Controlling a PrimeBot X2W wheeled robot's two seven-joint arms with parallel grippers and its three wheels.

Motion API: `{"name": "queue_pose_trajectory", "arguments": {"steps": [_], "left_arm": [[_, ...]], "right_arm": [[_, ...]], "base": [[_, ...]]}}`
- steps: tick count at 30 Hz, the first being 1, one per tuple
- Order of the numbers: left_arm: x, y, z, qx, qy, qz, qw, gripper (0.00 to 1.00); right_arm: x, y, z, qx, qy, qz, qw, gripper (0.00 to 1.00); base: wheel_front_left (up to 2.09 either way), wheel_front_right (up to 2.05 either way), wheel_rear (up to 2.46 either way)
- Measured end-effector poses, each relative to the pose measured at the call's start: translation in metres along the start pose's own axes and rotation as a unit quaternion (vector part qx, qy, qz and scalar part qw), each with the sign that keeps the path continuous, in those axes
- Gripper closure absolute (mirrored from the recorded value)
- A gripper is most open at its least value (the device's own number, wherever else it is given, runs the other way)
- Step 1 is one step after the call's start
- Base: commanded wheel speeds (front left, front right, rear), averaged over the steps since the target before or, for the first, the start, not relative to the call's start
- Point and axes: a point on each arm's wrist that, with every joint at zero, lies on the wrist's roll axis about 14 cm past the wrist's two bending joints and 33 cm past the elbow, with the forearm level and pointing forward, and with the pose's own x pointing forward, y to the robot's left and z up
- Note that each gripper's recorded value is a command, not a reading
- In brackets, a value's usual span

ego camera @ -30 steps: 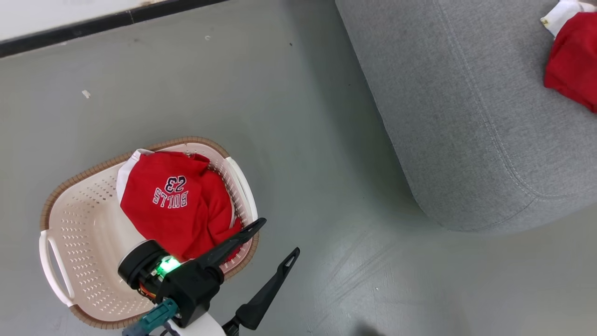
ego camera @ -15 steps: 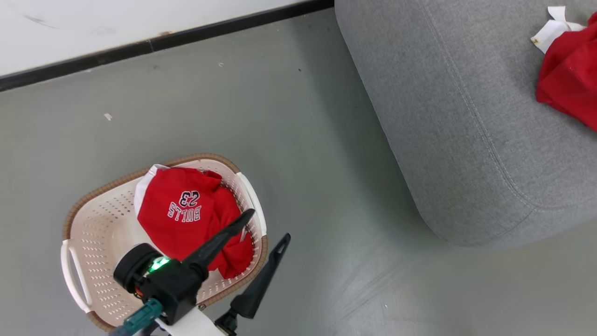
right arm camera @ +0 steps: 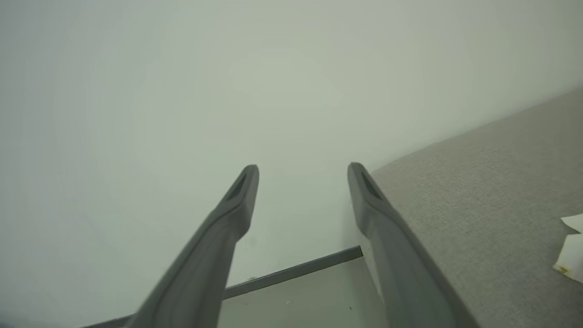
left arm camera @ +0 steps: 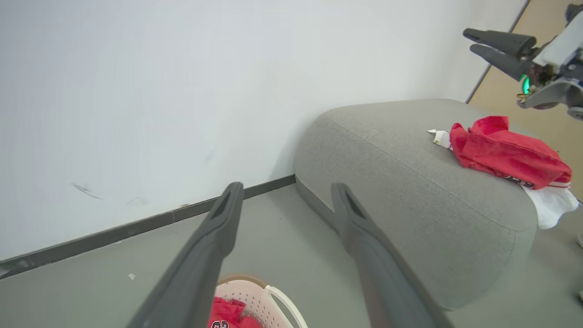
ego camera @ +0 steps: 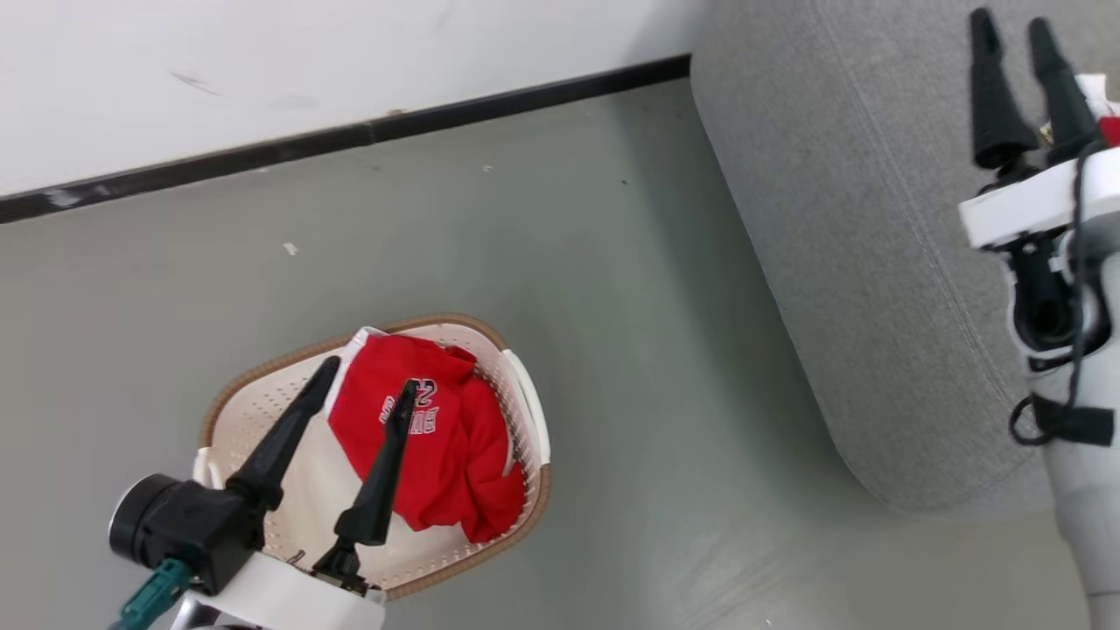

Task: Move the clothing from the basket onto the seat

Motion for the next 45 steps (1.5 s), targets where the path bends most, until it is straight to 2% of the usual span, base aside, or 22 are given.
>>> {"name": "queue_pose_trajectory", "arguments": {"steps": [6,14,19,27,36,45], "left_arm": [[-0.023,0.026,0.010,0.006,-0.020,0.069,0.997,0.00],[-0.052,0.052,0.021,0.003,-0.037,0.139,0.990,0.00],[-0.072,0.064,0.028,0.013,-0.044,0.172,0.984,0.00],[-0.103,0.075,0.033,0.020,-0.048,0.210,0.976,0.00],[-0.133,0.079,0.038,0.026,-0.056,0.235,0.970,0.00],[-0.155,0.077,0.037,0.019,-0.061,0.247,0.967,0.00]], "right_arm": [[-0.013,0.046,-0.028,0.006,0.036,0.062,0.997,0.00],[-0.034,0.088,-0.054,0.000,0.066,0.122,0.990,0.00],[-0.054,0.109,-0.071,0.030,0.087,0.139,0.986,0.00],[-0.095,0.140,-0.096,0.027,0.125,0.185,0.974,0.00],[-0.133,0.143,-0.111,-0.005,0.150,0.204,0.967,0.00],[-0.156,0.136,-0.110,-0.024,0.149,0.198,0.969,0.00]], "base": [[0.00,0.00,0.00],[0.00,0.00,0.00],[0.00,0.00,0.00],[0.00,0.00,0.00],[0.00,0.00,0.00],[0.00,0.00,0.00]]}}
